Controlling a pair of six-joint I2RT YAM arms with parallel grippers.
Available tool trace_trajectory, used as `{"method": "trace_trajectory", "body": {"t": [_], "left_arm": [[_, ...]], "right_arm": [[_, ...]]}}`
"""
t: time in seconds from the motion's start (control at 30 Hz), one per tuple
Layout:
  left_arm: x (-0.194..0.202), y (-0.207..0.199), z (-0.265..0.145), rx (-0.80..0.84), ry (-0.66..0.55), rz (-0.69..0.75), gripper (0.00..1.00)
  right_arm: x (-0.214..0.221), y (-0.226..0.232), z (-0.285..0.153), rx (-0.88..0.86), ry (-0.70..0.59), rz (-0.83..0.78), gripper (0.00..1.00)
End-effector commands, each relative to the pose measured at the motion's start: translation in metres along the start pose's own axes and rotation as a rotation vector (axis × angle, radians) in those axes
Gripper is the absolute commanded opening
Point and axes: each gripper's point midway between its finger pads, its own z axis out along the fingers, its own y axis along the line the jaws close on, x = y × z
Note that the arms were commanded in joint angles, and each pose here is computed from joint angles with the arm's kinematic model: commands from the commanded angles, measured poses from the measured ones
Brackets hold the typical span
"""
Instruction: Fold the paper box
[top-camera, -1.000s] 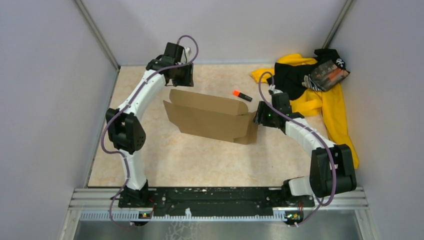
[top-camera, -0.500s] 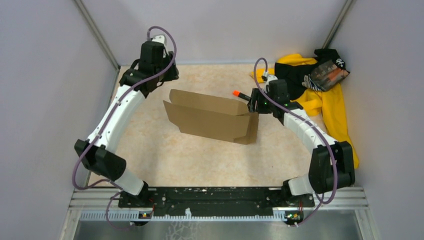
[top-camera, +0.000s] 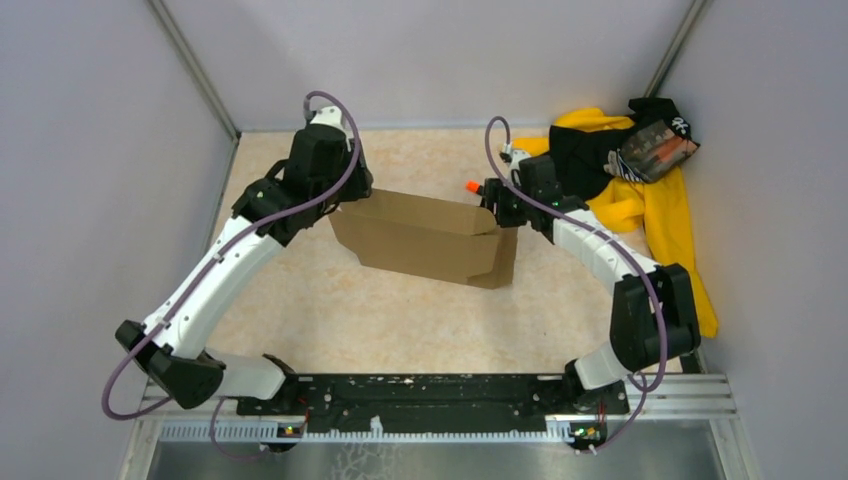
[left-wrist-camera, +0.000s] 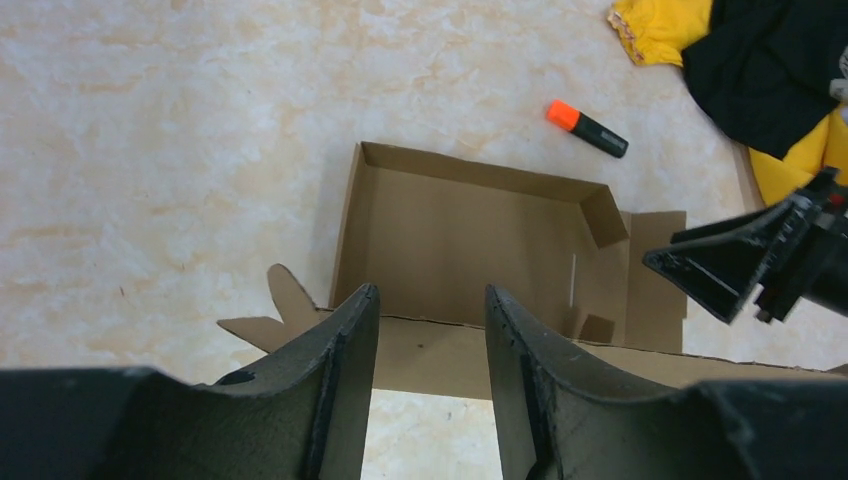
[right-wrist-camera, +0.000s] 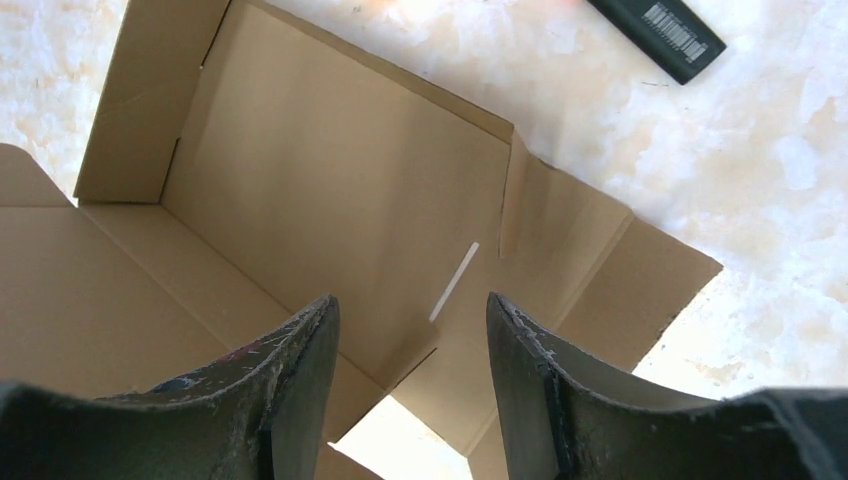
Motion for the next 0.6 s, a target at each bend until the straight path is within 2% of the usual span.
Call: {"method": "trace_trajectory", "body": {"t": [0.0, 0.23, 0.37, 0.57], "left_arm": [[0.010, 0.000, -0.024, -0.009, -0.007, -0.014, 0.50], [0.061, -0.005, -0.039, 0.011, 0.063, -0.007, 0.49], [0.072, 0.005, -0.049, 0.002, 0.061, -0.009, 0.49], [0.117, -0.001, -0.041, 0.029, 0.166, 0.000, 0.48]], "right_arm": [[-0.030, 0.022, -0.002, -0.060, -0.071, -0.056, 0.55], [-0.022, 0.023, 0.000, -0.060, -0.048, -0.074, 0.55], [-0.022, 0.023, 0.000, -0.063, -0.044, -0.083, 0.55], [-0.016, 0.031, 0.003, -0.084, -0.033, -0.096, 0.55]]}}
